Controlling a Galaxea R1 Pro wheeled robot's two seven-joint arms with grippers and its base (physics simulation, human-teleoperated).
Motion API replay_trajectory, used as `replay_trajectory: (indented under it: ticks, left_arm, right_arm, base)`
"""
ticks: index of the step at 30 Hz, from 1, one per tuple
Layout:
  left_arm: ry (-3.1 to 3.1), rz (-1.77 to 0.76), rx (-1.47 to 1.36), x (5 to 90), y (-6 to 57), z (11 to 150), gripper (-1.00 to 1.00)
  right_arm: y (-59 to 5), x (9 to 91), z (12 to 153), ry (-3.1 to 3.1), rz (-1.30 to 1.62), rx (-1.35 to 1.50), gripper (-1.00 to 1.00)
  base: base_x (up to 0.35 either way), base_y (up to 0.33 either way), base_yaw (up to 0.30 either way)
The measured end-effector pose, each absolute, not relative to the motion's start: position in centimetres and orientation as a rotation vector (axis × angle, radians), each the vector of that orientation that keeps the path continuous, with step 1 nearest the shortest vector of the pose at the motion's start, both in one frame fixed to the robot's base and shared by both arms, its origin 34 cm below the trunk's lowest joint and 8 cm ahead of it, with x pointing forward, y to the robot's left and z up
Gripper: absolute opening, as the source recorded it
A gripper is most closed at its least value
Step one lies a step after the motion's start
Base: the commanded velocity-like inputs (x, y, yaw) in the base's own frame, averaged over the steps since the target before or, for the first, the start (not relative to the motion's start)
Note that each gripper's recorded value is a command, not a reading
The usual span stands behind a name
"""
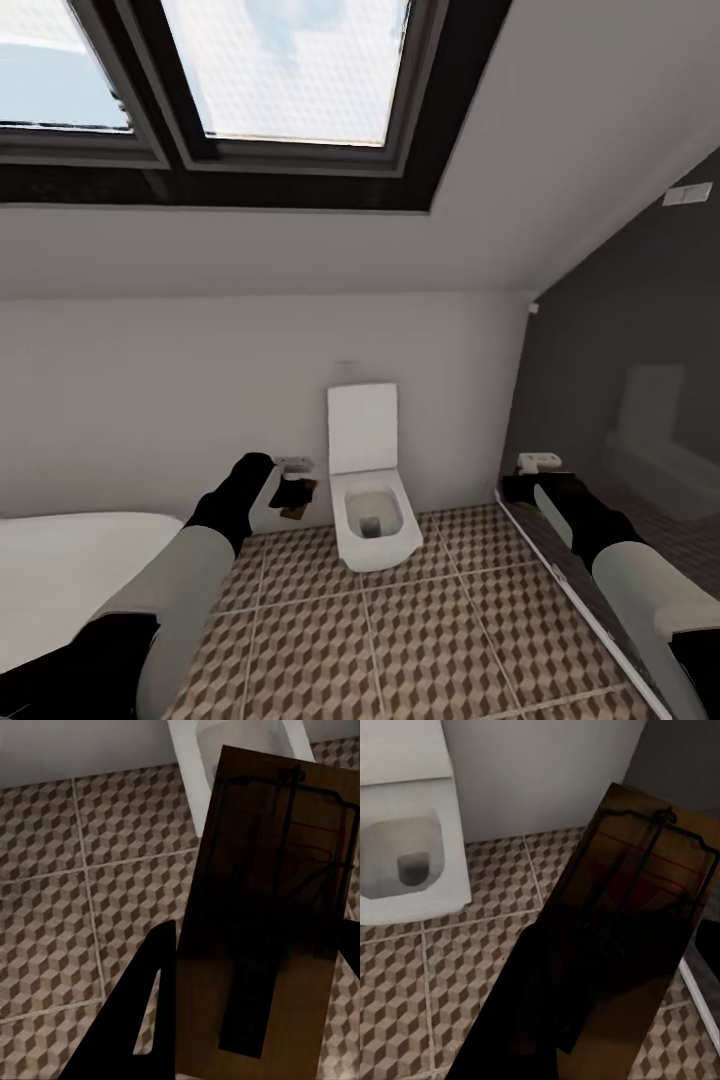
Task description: Take the four mousetraps from the cabinet in the bathroom and place them on the bathroom floor. Make sure all four end up on the same floor surface, and ensure that at least two of them are either under or directly next to the same bathroom sink.
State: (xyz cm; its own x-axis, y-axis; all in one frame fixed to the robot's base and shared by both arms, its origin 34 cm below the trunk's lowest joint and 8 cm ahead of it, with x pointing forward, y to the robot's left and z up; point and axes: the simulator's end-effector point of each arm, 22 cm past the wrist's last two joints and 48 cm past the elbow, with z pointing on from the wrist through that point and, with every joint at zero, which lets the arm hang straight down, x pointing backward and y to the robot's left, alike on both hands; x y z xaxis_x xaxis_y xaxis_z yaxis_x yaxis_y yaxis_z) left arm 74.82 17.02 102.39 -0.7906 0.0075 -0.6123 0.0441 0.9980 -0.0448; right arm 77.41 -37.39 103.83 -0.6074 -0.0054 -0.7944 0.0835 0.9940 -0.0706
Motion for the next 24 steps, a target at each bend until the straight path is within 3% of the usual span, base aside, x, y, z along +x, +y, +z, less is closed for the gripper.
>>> replay_trajectory:
  ticks: [12,24]
  left_arm:
    - [2.480,-0.080,0.028,74.85,17.05,102.46,-1.00]
    - [2.448,-0.084,0.024,75.40,16.90,102.89,-1.00]
  right_arm:
    - [-37.47,77.39,103.81,2.221,-0.125,0.055,-1.00]
    - [-37.77,77.32,103.85,2.221,-0.113,0.060,-1.00]
  base:
    - [0.000,0.000,0.259]
    - [0.000,0.000,0.039]
